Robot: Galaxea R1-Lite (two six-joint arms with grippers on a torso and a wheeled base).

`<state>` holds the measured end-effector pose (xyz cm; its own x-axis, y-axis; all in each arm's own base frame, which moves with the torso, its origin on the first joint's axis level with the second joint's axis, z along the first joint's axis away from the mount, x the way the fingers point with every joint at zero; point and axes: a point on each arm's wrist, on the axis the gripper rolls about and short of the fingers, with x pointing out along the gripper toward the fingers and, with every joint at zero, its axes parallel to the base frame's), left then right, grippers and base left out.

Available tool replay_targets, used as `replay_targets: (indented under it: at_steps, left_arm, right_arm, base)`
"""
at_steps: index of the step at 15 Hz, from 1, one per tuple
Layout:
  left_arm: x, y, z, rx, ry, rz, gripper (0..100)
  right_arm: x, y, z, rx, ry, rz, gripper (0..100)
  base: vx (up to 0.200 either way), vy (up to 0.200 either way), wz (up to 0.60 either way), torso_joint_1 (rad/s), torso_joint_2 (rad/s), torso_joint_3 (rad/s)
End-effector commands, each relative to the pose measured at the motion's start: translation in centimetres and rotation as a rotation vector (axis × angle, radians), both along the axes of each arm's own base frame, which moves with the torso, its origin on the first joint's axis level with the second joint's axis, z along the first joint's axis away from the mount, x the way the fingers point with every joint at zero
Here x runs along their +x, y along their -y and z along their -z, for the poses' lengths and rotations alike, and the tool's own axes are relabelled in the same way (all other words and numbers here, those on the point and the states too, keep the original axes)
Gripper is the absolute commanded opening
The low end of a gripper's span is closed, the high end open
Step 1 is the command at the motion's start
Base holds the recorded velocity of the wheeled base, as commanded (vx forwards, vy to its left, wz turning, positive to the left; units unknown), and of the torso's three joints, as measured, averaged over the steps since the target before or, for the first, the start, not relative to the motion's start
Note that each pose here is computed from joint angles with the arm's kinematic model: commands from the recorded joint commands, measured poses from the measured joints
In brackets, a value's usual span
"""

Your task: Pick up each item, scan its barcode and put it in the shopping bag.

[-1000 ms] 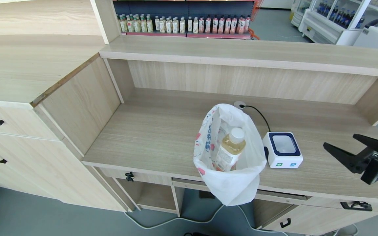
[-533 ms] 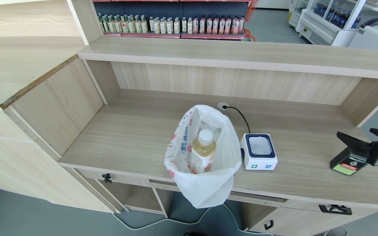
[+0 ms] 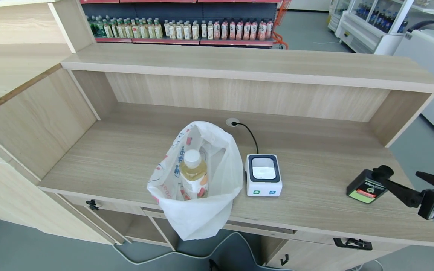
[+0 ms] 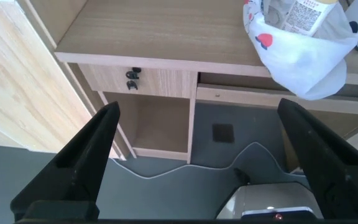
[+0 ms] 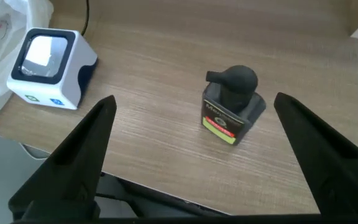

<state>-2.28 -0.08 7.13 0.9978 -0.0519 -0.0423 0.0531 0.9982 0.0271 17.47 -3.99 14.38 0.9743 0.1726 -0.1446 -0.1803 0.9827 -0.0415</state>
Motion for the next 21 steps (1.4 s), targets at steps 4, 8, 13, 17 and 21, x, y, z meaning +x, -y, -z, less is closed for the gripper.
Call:
replay_targets:
  at_steps: [4,8,13,17,21]
  left_arm:
    - [0.0,0.0,0.0,-0.001,-0.001,0.000,100]
    - [0.0,0.0,0.0,-0.003,0.001,0.000,100]
    - [0.0,0.0,0.0,-0.003,0.001,0.000,100]
    - [0.0,0.0,0.0,-0.003,-0.001,0.000,100]
    - [0.0,0.0,0.0,-0.003,0.001,0.000,100]
  right_arm:
    - [-0.5,-0.2,-0.1,-0.004,0.011,0.000,100]
    - [-1.3,-0.4,0.6,-0.019,-0.014,-0.002,100]
    - [-1.3,-0.9,0.4,-0.016,0.001,-0.039,100]
    - [-1.7,-1.7,1.0,-0.010,-0.024,-0.081,100]
    - [-2.1,-1.9,2.2,-0.093,-0.100,-0.115,100]
  base:
    - [0.000,-0.200,0.00,0.001,0.00,0.001]
    - [0.000,-0.200,0.00,-0.001,0.00,0.002]
    - [0.000,-0.080,0.00,0.001,0.00,0.000]
    - [0.000,0.000,0.00,0.000,0.00,0.000]
    - [0.000,0.000,0.00,0.000,0.00,0.000]
